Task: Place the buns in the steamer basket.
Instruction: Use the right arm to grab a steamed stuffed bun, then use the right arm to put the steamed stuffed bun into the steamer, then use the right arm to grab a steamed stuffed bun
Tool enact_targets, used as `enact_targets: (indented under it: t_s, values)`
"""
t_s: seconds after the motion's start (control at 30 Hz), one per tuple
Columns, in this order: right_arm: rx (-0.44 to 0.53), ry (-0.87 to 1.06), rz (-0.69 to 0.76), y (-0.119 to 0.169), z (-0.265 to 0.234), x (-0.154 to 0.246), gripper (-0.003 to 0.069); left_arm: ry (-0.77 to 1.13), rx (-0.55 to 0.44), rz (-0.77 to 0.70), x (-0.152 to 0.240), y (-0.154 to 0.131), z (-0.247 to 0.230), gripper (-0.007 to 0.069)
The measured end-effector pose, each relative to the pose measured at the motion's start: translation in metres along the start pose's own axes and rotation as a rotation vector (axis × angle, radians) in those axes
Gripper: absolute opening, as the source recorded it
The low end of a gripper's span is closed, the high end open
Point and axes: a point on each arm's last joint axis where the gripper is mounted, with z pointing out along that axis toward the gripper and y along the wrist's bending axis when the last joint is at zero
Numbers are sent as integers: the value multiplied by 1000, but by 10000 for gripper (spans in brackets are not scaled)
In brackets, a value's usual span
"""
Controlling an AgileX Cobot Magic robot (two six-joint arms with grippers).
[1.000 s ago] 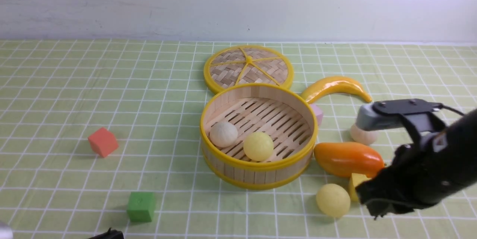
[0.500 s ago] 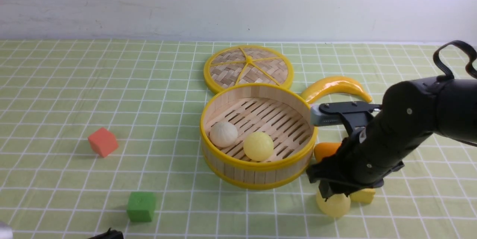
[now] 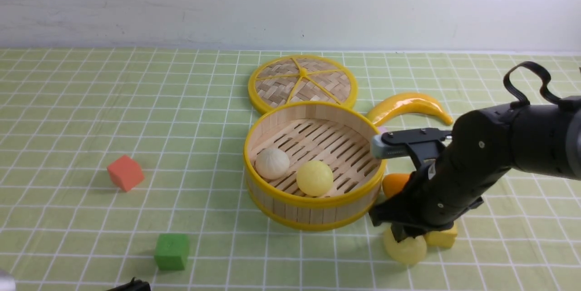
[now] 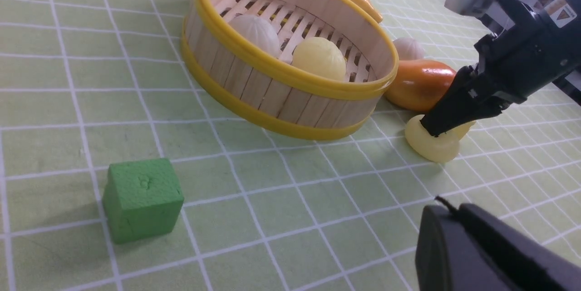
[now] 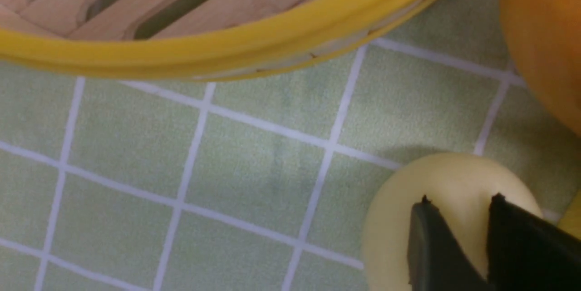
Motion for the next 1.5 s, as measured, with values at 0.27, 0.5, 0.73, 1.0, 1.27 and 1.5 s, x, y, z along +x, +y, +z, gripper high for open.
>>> enact_targets:
  t_s: [0.27,0.5,0.73,1.0,1.27,1.5]
  values:
    - [-6,-3,-40,2,-14,0,3,0,0,0,0,0,0,21]
    - [-59,-243,-104,20,-90,-46,3,0,0,0,0,0,0,29]
    - [-55,-316,-159,27,-61,-100,13,0,0,0,0,0,0,38]
    - [1,-191,-191,19,6,-109,127,0,0,0,0,0,0,46]
    - [-48,-187,-163,27,-20,-115,456,0,0,0,0,0,0,47]
    - [8,-278,-153,15,-104,-117,540,0,0,0,0,0,0,51]
